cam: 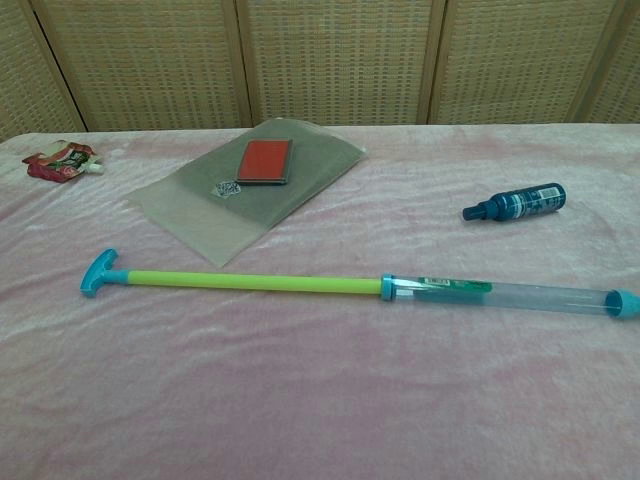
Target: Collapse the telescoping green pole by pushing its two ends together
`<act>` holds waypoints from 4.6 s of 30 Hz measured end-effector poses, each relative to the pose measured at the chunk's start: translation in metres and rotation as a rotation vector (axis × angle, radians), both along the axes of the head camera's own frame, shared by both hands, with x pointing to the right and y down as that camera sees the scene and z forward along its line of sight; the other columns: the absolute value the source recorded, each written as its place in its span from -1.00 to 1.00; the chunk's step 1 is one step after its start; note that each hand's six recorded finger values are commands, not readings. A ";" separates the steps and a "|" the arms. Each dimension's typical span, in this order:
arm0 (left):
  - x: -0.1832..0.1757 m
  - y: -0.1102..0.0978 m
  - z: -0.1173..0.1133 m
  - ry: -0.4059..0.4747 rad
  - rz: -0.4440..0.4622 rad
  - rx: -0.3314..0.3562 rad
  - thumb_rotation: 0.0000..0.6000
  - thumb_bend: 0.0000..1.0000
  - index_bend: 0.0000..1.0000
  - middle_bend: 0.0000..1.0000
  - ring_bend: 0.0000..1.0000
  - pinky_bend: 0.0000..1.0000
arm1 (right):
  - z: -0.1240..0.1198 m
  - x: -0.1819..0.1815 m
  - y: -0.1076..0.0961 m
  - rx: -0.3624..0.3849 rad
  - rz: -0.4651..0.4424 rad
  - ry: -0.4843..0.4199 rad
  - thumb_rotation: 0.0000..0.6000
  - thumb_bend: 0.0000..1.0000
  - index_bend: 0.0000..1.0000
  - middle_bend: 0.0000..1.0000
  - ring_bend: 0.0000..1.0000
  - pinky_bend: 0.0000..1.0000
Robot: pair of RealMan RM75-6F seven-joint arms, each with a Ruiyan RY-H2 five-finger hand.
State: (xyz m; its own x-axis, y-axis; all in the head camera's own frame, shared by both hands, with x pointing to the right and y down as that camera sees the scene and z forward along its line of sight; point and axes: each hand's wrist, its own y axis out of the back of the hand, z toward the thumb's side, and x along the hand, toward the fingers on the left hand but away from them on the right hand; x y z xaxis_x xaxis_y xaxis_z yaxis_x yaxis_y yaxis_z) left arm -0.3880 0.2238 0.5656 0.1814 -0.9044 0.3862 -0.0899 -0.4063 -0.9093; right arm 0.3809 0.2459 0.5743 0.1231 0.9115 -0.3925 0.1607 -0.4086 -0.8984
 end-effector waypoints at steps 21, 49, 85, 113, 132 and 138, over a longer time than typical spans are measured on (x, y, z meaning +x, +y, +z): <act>-0.002 -0.003 0.001 0.001 -0.019 -0.014 1.00 -0.59 -1.00 -1.00 -1.00 -0.98 | -0.003 0.003 -0.003 0.005 0.020 -0.012 1.00 -0.59 -1.00 -1.00 -1.00 -1.00; 0.061 -0.087 0.098 -0.122 -0.026 -0.250 1.00 -0.28 -0.13 0.73 0.56 0.47 | 0.001 0.014 -0.006 -0.040 0.059 -0.023 1.00 -0.59 -1.00 -1.00 -1.00 -1.00; 0.114 -0.090 0.177 -0.291 0.063 -0.416 1.00 -0.26 -0.10 0.73 0.56 0.47 | 0.000 0.025 -0.013 -0.023 0.108 -0.044 1.00 -0.59 -1.00 -1.00 -1.00 -1.00; 0.113 -0.114 0.116 -0.182 -0.001 -0.368 1.00 0.46 0.70 0.82 0.63 0.49 | -0.005 0.008 -0.009 -0.037 0.078 -0.069 1.00 -0.59 -0.96 -1.00 -1.00 -1.00; 0.123 -0.139 0.060 -0.118 -0.046 -0.298 1.00 0.47 0.71 0.82 0.63 0.49 | -0.048 -0.042 -0.043 0.049 0.041 -0.043 1.00 -0.46 -0.49 0.86 0.79 0.23; 0.120 -0.142 0.053 -0.116 -0.059 -0.297 1.00 0.47 0.71 0.82 0.63 0.49 | -0.045 -0.051 -0.047 -0.017 0.074 0.000 1.00 -0.43 -0.48 1.00 1.00 0.65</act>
State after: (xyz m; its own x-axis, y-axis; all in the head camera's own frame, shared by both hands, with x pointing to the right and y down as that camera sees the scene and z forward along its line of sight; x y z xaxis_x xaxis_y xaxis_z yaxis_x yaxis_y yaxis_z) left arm -0.2676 0.0816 0.6187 0.0712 -0.7567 0.6499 -0.0242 -0.6526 -0.7573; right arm 0.3304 0.1989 0.5289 0.0555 0.9113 -0.4079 0.1907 -0.4107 -0.8916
